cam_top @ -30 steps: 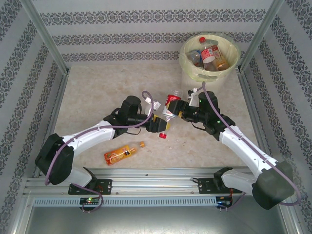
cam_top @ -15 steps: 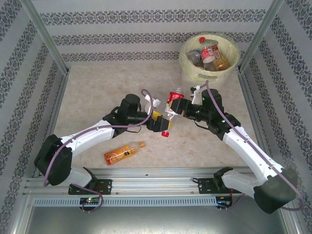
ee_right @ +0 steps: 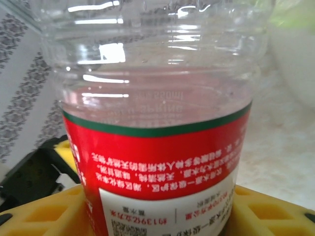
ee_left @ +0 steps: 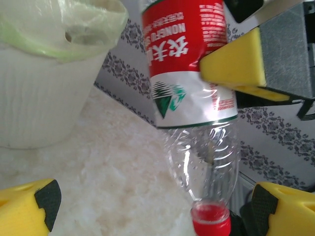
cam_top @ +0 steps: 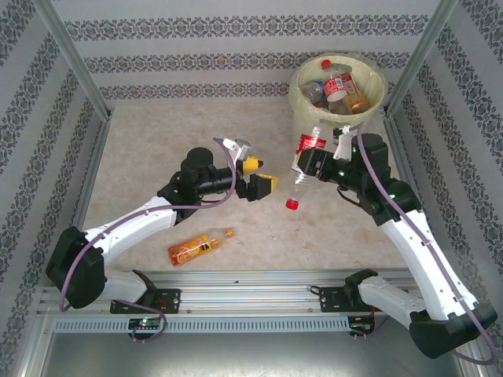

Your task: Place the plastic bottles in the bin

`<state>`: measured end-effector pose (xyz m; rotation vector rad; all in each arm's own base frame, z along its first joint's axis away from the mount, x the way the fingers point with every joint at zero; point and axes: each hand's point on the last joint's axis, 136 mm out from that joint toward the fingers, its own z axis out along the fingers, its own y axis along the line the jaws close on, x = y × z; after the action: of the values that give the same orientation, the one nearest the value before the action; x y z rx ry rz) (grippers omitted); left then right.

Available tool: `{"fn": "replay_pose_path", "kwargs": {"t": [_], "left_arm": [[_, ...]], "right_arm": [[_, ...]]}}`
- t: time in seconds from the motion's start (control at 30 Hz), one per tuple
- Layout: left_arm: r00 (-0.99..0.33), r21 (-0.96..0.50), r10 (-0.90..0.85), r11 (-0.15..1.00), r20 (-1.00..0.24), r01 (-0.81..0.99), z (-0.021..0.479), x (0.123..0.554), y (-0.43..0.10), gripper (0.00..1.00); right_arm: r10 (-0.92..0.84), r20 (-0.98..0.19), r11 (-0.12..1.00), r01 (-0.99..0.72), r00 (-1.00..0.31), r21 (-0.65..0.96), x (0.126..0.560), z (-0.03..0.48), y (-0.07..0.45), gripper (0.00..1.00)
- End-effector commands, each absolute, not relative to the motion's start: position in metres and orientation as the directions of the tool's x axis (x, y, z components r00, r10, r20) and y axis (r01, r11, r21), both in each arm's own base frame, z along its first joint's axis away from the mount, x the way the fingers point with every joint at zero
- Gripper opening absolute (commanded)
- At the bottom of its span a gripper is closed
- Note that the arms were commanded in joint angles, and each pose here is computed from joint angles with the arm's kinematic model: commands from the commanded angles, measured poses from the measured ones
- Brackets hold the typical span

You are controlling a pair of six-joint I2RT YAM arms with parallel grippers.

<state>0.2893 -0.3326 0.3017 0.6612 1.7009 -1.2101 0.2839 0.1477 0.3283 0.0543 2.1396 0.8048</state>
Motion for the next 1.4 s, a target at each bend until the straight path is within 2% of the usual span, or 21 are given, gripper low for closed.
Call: {"fn": "replay_pose_path", "kwargs": {"t": [0.0, 0.27, 0.7, 1.03, 1.37], "left_arm": [[-0.295, -0.325, -0.137, 0.381, -0.946, 0.865, 0.335, 0.291, -0.332, 1.00], [-0.257, -0.273, -0.092, 0.396, -0.962, 0.877, 0.334, 0.289, -0.330, 1.00], [-0.192, -0.143, 0.068, 0.441, -0.979, 0.886, 0.315, 0.283, -0.321, 1.00], [-0.196, -0.142, 0.074, 0.452, -0.978, 0.880, 0.310, 0.285, -0.320, 1.00], [-0.207, -0.151, 0.077, 0.451, -0.975, 0.880, 0.307, 0.286, -0.321, 1.00]], "right_arm": [[0.214, -0.779, 0.905, -0.181, -0.590, 0.386, 0.284, 0.344, 0.115, 0.59], [0.088, -0.906, 0.986, -0.096, -0.413, 0.139, 0.306, 0.425, 0.073, 0.59], [-0.037, -0.952, 0.999, -0.021, -0.304, -0.032, 0.384, 0.497, 0.060, 0.58], [-0.121, -0.940, 0.991, 0.011, -0.318, -0.131, 0.447, 0.497, 0.064, 0.57], [-0.153, -0.896, 0.985, 0.013, -0.416, -0.174, 0.496, 0.452, 0.063, 0.57]]}}
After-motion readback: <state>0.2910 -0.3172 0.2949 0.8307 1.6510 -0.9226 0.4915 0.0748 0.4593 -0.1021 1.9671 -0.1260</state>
